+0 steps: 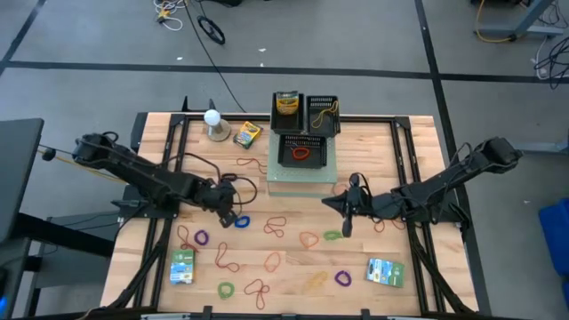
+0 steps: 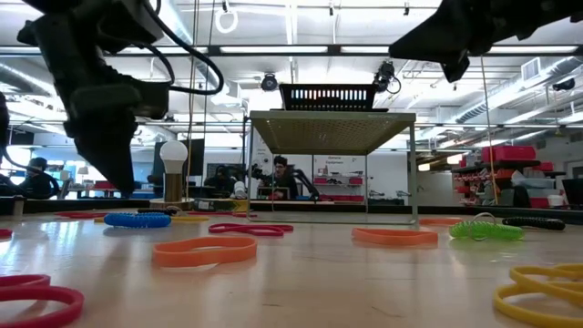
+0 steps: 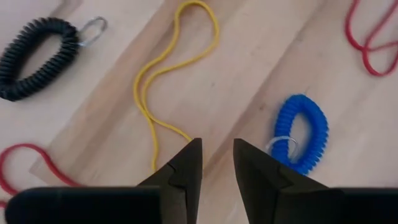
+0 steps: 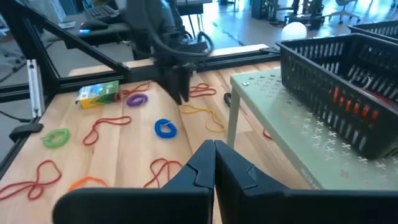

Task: Pick & Place Office Desk Supplies
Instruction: Put the yellow rubber band into the top right black bin on the shelf

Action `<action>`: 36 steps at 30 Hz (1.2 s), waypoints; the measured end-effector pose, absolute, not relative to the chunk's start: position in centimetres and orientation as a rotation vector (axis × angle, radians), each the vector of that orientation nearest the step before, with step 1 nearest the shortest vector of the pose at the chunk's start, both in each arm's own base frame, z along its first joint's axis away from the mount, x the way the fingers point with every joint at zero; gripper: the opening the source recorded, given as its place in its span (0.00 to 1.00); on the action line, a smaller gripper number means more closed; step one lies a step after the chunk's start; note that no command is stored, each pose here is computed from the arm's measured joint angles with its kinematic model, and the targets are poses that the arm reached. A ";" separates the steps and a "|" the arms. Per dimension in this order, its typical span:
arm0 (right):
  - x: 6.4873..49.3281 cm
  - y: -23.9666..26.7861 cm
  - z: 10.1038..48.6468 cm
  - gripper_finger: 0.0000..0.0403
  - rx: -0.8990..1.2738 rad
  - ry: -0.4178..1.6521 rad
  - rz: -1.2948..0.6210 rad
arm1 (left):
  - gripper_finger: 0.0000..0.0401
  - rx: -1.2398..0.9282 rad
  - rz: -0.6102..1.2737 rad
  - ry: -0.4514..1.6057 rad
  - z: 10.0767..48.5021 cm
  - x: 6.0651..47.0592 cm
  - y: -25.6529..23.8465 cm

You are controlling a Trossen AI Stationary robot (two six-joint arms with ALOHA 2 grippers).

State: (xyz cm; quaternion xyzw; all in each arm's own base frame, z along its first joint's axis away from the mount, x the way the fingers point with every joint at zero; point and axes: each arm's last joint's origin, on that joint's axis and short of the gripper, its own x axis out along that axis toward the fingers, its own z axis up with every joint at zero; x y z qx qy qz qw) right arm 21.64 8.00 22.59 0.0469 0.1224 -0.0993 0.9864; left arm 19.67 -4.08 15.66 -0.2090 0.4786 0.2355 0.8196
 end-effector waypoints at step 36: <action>21.6 8.2 22.6 0.02 0.035 0.247 -0.181 | 0.02 -0.352 0.559 1.162 13.2 21.0 1.0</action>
